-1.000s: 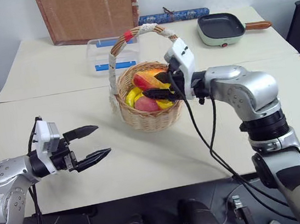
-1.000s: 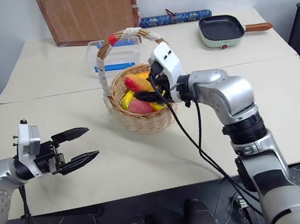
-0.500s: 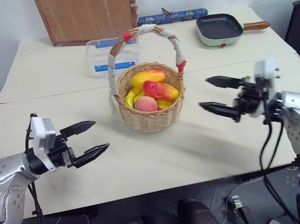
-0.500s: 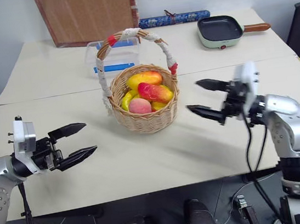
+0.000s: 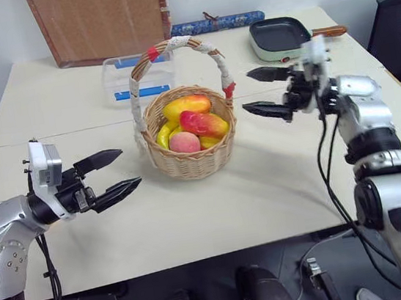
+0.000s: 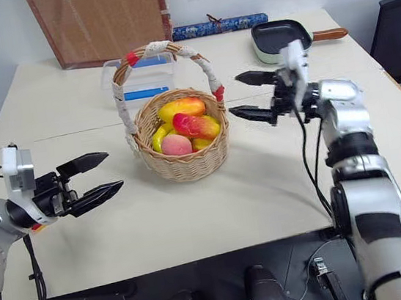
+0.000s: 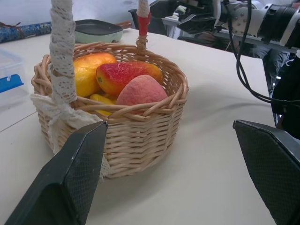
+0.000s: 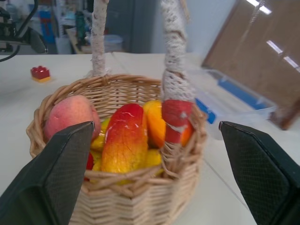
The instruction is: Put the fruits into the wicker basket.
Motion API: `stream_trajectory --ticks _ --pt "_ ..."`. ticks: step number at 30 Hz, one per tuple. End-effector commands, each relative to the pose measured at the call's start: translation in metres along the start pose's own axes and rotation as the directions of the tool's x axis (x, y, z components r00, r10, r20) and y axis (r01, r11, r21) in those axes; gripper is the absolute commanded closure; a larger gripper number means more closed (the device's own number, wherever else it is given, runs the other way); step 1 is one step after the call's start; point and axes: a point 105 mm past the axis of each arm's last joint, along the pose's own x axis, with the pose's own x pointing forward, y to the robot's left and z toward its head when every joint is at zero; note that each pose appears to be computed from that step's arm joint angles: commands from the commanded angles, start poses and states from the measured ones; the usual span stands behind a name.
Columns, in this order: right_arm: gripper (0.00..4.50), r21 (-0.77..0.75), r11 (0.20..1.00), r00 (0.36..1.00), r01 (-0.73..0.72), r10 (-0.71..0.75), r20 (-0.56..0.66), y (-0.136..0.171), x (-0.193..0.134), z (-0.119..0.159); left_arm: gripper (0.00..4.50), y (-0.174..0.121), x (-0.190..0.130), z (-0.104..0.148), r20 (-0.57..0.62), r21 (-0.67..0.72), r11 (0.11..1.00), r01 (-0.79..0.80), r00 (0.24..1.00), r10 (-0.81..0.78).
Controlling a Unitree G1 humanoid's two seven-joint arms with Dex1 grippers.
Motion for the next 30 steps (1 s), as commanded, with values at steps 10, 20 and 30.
stream_trajectory --ticks 10,20,30 --pt "2.41 0.027 0.988 0.986 -0.153 0.151 0.064 0.011 0.038 0.019 0.00 -0.009 -0.001 0.006 0.011 0.049 0.999 0.005 1.000 -0.005" --pt "4.31 -0.034 0.998 0.991 -0.054 0.057 0.125 0.006 -0.015 0.032 0.00 -0.007 0.006 0.005 0.014 0.052 0.998 0.032 0.999 -0.033" --pt "4.31 -0.067 0.775 0.776 0.629 -0.619 0.124 0.027 -0.155 0.041 0.00 0.000 0.026 0.000 0.038 0.019 0.995 0.102 0.994 -0.102"
